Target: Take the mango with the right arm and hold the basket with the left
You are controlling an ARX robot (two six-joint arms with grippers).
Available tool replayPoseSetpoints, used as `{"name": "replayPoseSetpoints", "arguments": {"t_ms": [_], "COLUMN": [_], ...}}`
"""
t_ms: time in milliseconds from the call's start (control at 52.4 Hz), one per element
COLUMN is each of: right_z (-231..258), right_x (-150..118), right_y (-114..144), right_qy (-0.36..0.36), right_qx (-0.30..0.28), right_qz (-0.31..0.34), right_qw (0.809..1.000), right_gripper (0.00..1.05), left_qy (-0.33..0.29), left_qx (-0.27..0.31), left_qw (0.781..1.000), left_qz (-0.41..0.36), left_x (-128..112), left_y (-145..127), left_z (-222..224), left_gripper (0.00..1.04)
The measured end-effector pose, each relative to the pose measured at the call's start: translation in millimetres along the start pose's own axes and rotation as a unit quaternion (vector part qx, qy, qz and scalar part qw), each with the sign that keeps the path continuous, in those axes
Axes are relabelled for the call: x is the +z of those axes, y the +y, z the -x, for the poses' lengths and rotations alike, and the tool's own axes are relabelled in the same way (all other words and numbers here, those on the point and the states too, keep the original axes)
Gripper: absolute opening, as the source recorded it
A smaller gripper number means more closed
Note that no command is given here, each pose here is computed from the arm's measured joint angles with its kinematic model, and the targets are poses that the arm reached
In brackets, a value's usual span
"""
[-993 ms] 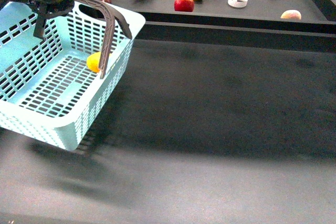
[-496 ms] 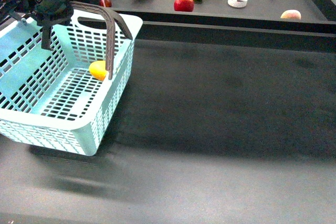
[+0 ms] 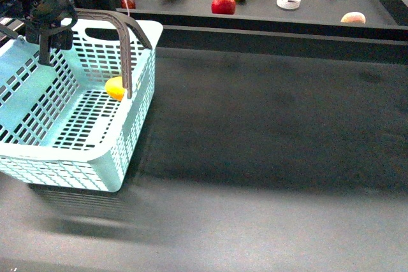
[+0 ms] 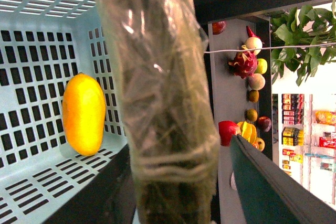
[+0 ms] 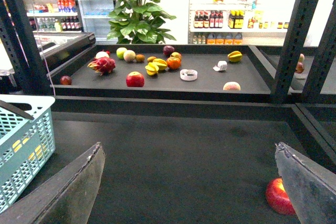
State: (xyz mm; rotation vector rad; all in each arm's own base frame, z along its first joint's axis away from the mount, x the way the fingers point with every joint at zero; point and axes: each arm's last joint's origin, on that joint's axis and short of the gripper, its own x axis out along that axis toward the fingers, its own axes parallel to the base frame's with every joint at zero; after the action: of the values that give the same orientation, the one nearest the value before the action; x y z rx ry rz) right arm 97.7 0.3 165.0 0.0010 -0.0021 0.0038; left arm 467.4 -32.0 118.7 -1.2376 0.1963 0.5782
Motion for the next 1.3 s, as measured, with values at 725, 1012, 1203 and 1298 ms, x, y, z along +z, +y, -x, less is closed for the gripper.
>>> {"name": "replayPoseSetpoints", "arguments": {"t_ms": [725,1012,1203,1298], "right_z": [0.0,0.0,0.0,0.0], "right_x": [0.0,0.0,0.0,0.0], "right_y": [0.0,0.0,0.0,0.0], "right_qy": [0.0,0.0,0.0,0.0], "right_qx": [0.0,0.0,0.0,0.0], "right_qz": [0.0,0.0,0.0,0.0], "right_qw": [1.0,1.0,1.0,1.0], "right_gripper": [0.97,0.97,0.97,0.97], "left_qy": [-0.033,-0.052,-0.068,-0.077], "left_qx": [-0.097,-0.103,-0.123,-0.133], "left_qw": [0.99,0.979,0.965,0.961], "left_qz": [-0.1,-0.168,-0.222,-0.231], "left_x": [60.1,80.2,90.1,95.7], "left_y": [8.4,37.7,56.8,60.9], "left_z": [115.4,170.1,210.1,219.8], "left_gripper": [0.99,0.99,0.99,0.99]}}
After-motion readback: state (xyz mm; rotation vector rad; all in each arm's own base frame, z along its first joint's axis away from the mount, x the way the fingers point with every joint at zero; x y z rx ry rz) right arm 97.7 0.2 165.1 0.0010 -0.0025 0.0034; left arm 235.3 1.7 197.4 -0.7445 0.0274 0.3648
